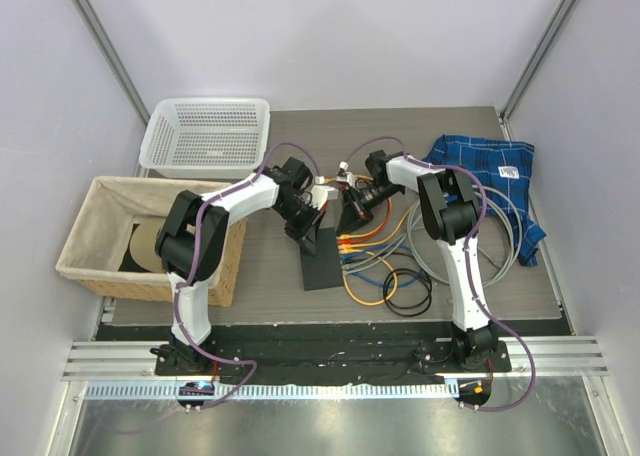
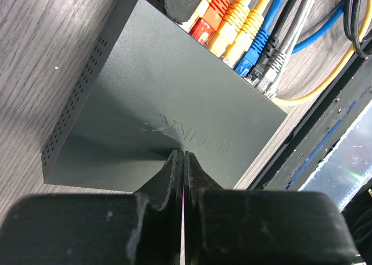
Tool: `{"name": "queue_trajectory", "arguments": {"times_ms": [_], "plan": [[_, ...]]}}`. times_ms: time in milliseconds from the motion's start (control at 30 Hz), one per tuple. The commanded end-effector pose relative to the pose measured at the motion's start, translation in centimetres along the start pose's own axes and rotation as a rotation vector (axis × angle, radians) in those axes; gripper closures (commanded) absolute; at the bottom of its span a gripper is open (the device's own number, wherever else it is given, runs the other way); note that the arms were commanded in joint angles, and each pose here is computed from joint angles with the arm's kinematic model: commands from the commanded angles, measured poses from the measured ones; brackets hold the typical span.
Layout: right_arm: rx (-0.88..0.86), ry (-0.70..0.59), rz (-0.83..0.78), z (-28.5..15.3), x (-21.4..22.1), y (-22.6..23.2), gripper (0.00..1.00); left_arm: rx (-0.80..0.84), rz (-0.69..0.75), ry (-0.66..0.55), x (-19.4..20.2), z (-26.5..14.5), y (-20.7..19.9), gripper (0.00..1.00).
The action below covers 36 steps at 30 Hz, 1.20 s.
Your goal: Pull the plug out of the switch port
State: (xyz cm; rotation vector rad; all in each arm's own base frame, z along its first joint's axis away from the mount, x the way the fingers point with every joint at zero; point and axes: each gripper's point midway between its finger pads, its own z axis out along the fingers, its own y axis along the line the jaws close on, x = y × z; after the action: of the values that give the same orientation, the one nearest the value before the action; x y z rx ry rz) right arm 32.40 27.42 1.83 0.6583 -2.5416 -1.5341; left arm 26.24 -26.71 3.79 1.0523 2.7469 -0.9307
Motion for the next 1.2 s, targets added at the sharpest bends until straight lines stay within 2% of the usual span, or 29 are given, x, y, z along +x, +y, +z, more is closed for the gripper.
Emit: {"name": "queue_trajectory", "arguments": {"times_ms": [0, 300, 433, 600, 767, 833, 867, 933, 1033, 1167], "plan": [[0.273, 0.086, -0.095, 0.3, 0.9, -7.0, 0.98, -0.261, 0.03, 0.198, 5.2, 3.7, 7.3, 1.0], [0.294, 0.089, -0.062, 0.8, 2.5, -7.7, 0.99, -0.263, 0.04, 0.187, 4.6, 3.7, 7.5, 1.0], [0.288, 0.081, -0.084, 0.6, 0.4, -7.3, 0.99, -0.267, 0.048, 0.164, 3.8, 3.5, 7.5, 1.0], [0.273, 0.164, -0.103, 1.0, 2.2, -7.0, 0.98, -0.271, 0.053, 0.162, 3.2, 3.5, 7.7, 1.0], [0.258, 0.191, -0.112, 0.8, 3.8, -6.5, 0.97, -0.269, 0.048, 0.179, 3.5, 3.7, 7.9, 1.0], [0.241, 0.18, -0.101, 0.5, 3.9, -6.4, 0.87, -0.264, 0.051, 0.185, 3.7, 3.7, 7.8, 1.0], [0.22, 0.166, -0.096, 0.4, 3.7, -6.3, 0.72, -0.257, 0.056, 0.182, 3.6, 3.7, 7.6, 1.0], [0.192, 0.131, -0.061, -0.4, 3.1, -6.6, 0.59, -0.251, 0.059, 0.184, 3.7, 3.7, 7.4, 1.0], [0.095, 0.102, -0.031, -0.9, 2.0, -5.6, 0.52, -0.249, 0.056, 0.19, 4.0, 3.8, 7.5, 1.0], [-0.003, 0.102, -0.058, -1.7, 1.7, -4.1, 0.51, -0.245, 0.062, 0.197, 4.0, 3.8, 7.4, 1.0]]}}
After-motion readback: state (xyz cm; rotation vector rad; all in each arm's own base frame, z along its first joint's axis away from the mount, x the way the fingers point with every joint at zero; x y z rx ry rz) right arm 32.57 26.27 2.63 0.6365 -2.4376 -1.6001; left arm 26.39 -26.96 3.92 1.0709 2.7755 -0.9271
